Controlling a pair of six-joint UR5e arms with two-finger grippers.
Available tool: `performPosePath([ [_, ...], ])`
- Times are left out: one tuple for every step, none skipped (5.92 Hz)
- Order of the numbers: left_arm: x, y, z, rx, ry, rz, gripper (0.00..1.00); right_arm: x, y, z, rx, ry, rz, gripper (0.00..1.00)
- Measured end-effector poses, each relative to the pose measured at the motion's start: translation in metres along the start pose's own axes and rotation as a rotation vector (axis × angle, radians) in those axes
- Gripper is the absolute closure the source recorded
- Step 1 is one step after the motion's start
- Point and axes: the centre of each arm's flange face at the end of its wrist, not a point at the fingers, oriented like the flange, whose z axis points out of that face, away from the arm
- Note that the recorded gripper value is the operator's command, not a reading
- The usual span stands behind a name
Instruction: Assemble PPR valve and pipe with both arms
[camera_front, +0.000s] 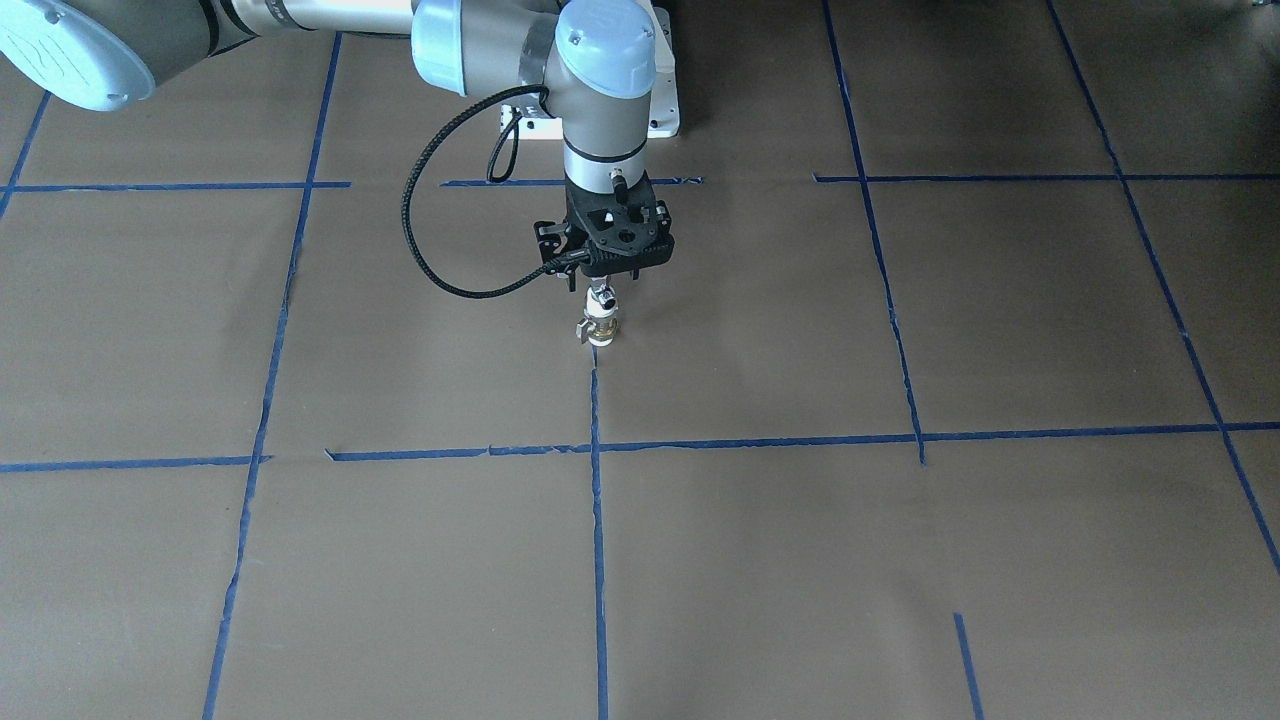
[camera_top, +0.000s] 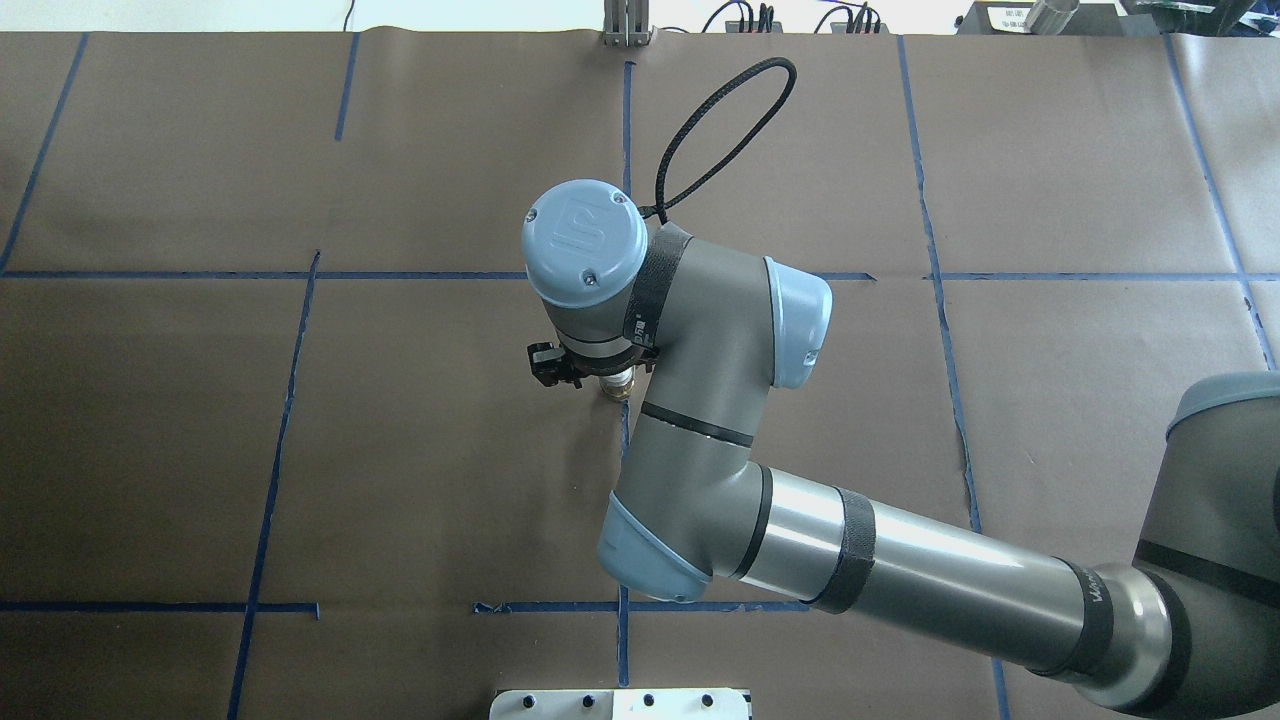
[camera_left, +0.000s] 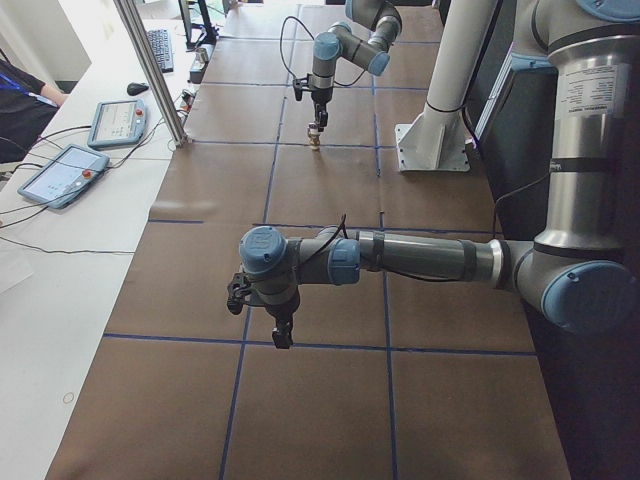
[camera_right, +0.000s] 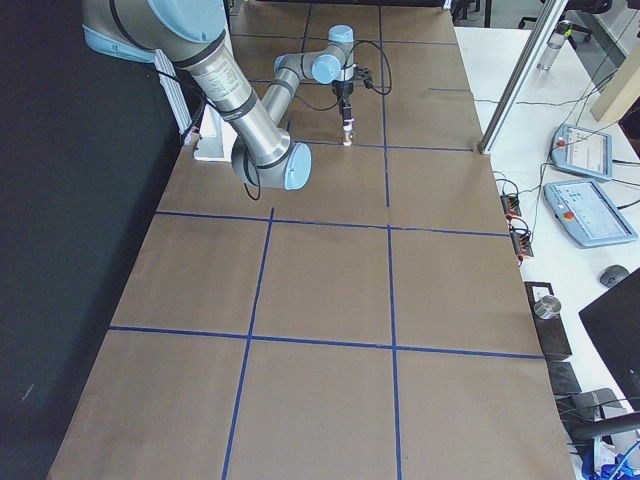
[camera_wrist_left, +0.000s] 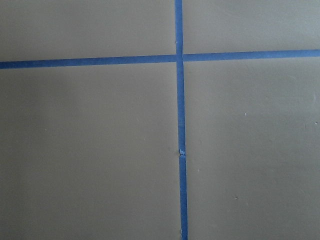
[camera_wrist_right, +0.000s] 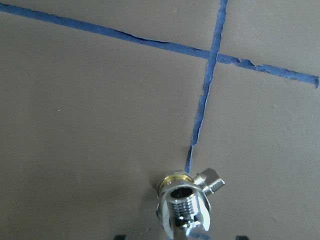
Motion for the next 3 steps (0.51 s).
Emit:
performPosePath([
  [0.0,0.0,0.0,0.0,0.0,-0.001,0.0,-0.001,0.0,-0.002,0.002,-0.002,-0.002,0.19],
  [0.0,0.0,0.0,0.0,0.0,-0.001,0.0,-0.001,-0.002,-0.008,0.01,-0.011,-0.007,0.11],
  [0.0,0.0,0.0,-0.001,0.0,0.0,0.0,0.007,-0.012,-0.019,0.025,-0.019,0.001,0.0],
])
